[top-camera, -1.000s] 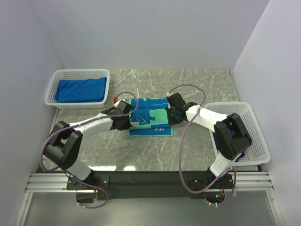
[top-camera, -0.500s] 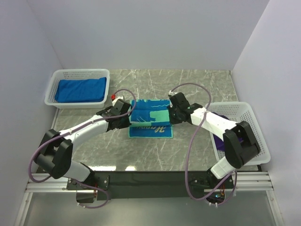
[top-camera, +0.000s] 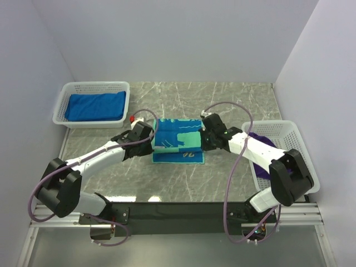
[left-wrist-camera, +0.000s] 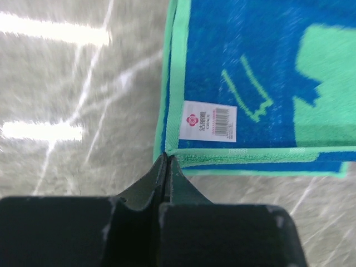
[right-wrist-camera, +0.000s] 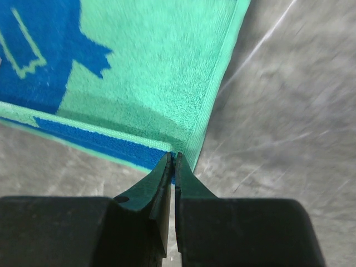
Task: Fold and stack the towels
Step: Fold the towel
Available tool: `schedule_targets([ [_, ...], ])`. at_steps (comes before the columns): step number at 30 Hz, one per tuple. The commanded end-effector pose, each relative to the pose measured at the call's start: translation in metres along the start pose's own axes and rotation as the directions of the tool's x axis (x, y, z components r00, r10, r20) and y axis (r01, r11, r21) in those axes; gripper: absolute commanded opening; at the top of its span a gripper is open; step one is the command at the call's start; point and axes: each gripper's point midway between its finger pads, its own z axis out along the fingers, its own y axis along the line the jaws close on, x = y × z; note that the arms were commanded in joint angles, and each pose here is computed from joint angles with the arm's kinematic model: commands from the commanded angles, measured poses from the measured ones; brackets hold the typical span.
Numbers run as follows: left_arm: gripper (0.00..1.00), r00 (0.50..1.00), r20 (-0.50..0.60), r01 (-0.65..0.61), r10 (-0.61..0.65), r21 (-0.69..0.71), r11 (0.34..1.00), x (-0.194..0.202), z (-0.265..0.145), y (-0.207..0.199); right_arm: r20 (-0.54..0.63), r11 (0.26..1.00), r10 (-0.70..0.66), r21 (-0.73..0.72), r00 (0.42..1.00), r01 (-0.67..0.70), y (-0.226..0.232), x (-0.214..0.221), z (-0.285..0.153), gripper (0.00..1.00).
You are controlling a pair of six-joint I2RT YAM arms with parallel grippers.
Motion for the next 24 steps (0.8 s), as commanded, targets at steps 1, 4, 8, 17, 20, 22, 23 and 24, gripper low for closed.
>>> schedule_targets([
  [1,0.01,0.999,-0.044,-0.004,0.001,-0.066,0.998,0.024,0.011,0.023,-0.039,0.998,0.01,0.067,0.999,-0.008,-0.015,0.02,0.007,0.0],
  [4,0.01,0.997,-0.08,-0.018,0.011,-0.089,0.996,0.039,0.023,0.028,-0.081,0.996,0.024,0.087,0.996,-0.017,-0.019,0.034,0.021,0.0],
  [8,0.04,0.996,-0.091,-0.017,0.007,-0.112,0.994,0.046,0.025,0.031,-0.092,0.997,0.022,0.077,0.996,-0.015,-0.017,0.04,0.024,0.1],
  [17,0.63,0.999,0.035,0.01,-0.009,-0.031,0.999,0.018,-0.032,0.018,0.009,0.999,-0.03,-0.032,1.0,0.03,0.011,0.019,-0.028,0.46],
  [20,0.73,0.996,0.08,0.027,-0.03,0.027,0.999,0.004,-0.051,0.009,0.064,0.998,-0.021,-0.063,0.998,0.025,0.018,0.005,-0.037,0.46],
  [22,0.71,0.996,0.087,0.028,-0.032,0.041,0.999,0.0,-0.053,0.004,0.079,0.998,-0.004,-0.06,0.997,0.009,0.019,0.0,-0.033,0.45],
  [23,0.69,0.996,0.089,0.027,-0.032,0.057,0.998,-0.003,-0.055,-0.001,0.081,0.998,0.0,-0.059,0.997,0.005,0.02,-0.002,-0.031,0.44],
  [24,0.66,0.996,0.082,0.025,-0.03,0.061,0.998,-0.003,-0.053,-0.004,0.078,0.998,0.01,-0.061,0.997,-0.005,0.021,-0.002,-0.028,0.42],
])
